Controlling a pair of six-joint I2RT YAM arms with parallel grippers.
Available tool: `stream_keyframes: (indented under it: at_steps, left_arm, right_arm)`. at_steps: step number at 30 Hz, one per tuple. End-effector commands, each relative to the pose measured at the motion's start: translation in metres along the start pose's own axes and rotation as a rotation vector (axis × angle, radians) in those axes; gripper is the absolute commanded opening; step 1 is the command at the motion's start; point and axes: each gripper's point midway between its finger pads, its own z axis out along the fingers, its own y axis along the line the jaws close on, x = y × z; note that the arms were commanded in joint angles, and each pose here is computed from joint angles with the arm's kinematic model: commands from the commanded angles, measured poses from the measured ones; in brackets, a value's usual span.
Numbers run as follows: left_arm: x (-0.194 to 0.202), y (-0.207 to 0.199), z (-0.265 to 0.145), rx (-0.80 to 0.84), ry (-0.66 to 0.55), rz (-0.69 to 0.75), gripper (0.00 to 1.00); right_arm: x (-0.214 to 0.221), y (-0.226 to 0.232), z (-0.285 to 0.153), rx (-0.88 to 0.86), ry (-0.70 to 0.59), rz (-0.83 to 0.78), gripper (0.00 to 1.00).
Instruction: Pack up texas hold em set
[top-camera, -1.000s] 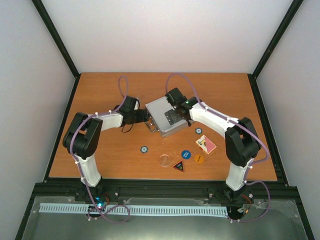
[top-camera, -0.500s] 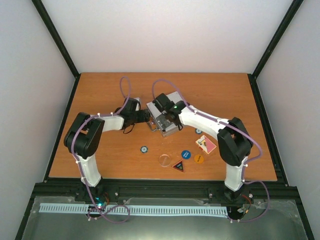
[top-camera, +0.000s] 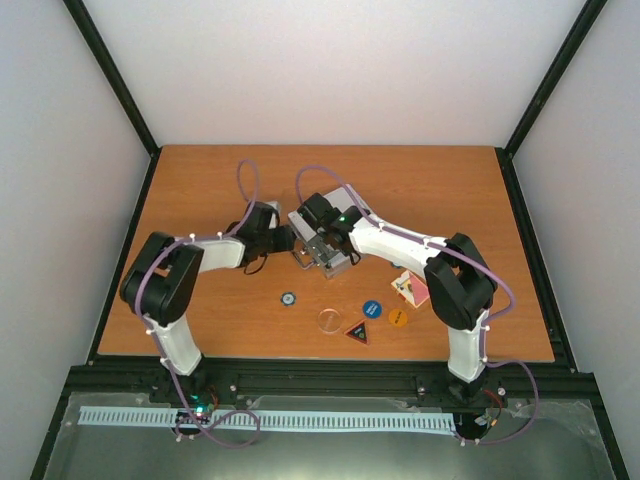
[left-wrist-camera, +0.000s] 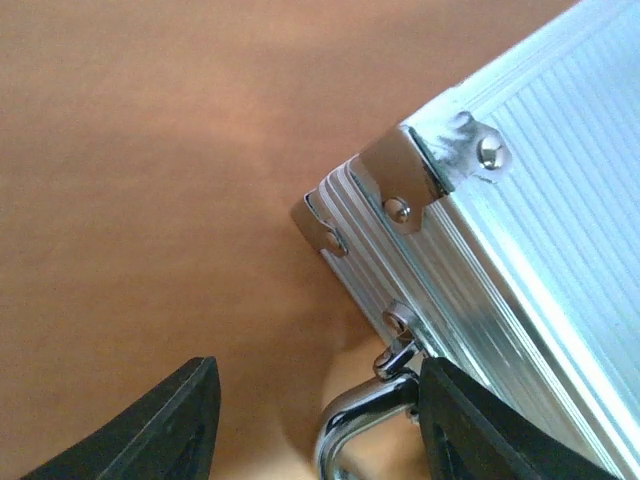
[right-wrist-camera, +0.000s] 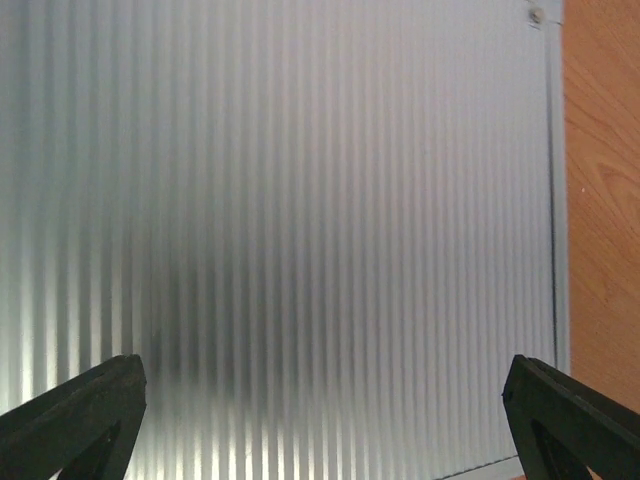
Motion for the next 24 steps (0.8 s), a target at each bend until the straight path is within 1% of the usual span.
stream_keyframes:
  at_steps: [1,2,4,5,6,7,11,12,13,14,16,19,22,24]
  left_arm:
    - [0.082,0.060,-0.038,-0.254,0.282,0.011,0.56]
    - [0.076,0.056,-0.045,-0.244,0.264,0.015,0.55]
    - [0.067,0.048,-0.060,-0.220,0.233,0.022,0.50]
    - [0.065,0.044,-0.066,-0.205,0.223,0.027,0.45]
    - [0.060,0.039,-0.074,-0.187,0.204,0.031,0.38]
    - [0.059,0.037,-0.079,-0.176,0.198,0.035,0.34]
    - [0.061,0.026,-0.087,-0.112,0.185,0.039,0.30]
    - [0.060,0.022,-0.088,-0.084,0.171,0.031,0.21]
    - [0.058,0.017,-0.089,-0.056,0.154,0.019,0.07]
    - [0.055,0.012,-0.089,-0.027,0.133,0.017,0.02]
    - [0.049,0.002,-0.089,0.017,0.098,0.049,0.01]
    - [0.043,-0.007,-0.085,0.055,0.096,0.124,0.01]
    - [0.037,-0.024,-0.084,0.148,0.071,0.152,0.01]
    - [0.030,-0.032,-0.083,0.183,0.045,0.163,0.01]
  right_arm:
    - [-0.009,-0.004,-0.004,0.018,-0.033,0.025,1.00]
    - [-0.011,-0.004,-0.006,0.012,-0.041,0.031,1.00]
    - [-0.013,-0.004,-0.009,0.004,-0.052,0.043,1.00]
    - [-0.014,-0.004,-0.009,0.001,-0.055,0.043,1.00]
    - [-0.014,-0.003,-0.009,-0.003,-0.055,0.042,1.00]
    - [-0.014,-0.002,-0.008,-0.008,-0.052,0.041,1.00]
    - [-0.014,0.005,-0.004,-0.034,-0.046,0.041,1.00]
    - [-0.014,0.006,-0.003,-0.038,-0.044,0.043,1.00]
    - [-0.014,0.007,-0.002,-0.041,-0.042,0.043,1.00]
    - [-0.014,0.008,-0.001,-0.043,-0.039,0.044,1.00]
    - [-0.014,0.008,-0.001,-0.044,-0.038,0.043,1.00]
    - [-0.015,0.007,-0.002,-0.041,-0.039,0.043,1.00]
    - [-0.014,0.007,-0.001,-0.037,-0.037,0.041,1.00]
    - [-0.014,0.008,0.000,-0.038,-0.036,0.041,1.00]
